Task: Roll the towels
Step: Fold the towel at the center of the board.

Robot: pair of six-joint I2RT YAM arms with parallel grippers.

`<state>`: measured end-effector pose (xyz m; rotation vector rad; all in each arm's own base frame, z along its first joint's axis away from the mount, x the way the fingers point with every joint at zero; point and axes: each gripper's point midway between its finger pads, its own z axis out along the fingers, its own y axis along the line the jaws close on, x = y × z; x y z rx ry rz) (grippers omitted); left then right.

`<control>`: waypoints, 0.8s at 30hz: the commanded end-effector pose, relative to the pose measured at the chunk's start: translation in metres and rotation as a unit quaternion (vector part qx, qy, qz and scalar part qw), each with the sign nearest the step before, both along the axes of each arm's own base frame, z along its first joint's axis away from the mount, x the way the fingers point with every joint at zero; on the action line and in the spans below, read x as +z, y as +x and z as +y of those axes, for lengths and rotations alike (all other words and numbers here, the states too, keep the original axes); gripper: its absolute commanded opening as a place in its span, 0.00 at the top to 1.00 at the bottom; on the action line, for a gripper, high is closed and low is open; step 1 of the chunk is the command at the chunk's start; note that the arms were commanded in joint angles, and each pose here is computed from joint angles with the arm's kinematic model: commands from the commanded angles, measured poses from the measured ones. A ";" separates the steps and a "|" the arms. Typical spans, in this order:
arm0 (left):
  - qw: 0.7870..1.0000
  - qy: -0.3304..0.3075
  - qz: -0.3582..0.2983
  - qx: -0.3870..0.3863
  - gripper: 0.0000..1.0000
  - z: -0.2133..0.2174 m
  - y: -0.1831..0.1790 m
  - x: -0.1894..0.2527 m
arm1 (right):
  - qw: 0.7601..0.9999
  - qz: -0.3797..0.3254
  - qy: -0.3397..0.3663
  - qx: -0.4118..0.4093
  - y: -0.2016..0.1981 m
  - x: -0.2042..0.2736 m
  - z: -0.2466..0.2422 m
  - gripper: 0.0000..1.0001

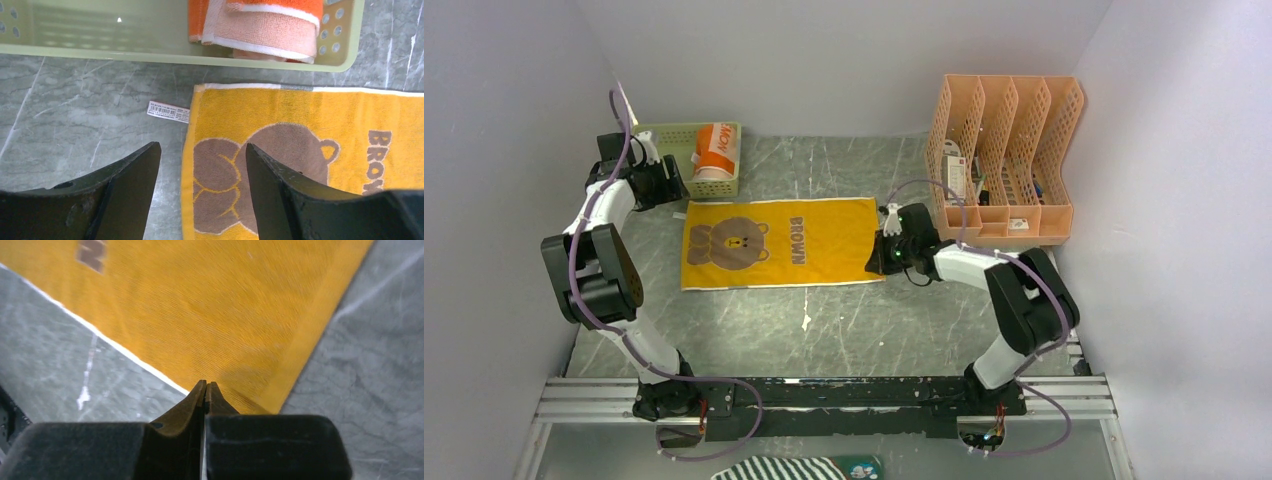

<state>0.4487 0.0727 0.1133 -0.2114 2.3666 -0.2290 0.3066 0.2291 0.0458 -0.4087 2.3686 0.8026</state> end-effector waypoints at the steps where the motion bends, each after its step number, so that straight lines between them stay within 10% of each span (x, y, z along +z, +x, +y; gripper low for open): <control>1: 1.000 0.020 0.003 0.007 0.27 0.013 -0.001 -0.001 | 0.996 0.061 -0.041 -0.050 -0.010 -0.033 -0.015 1.00; 24: 0.997 -0.024 0.010 -0.077 0.34 -0.001 0.012 -0.041 | 0.985 0.113 -0.088 -0.099 -0.072 -0.036 -0.060 1.00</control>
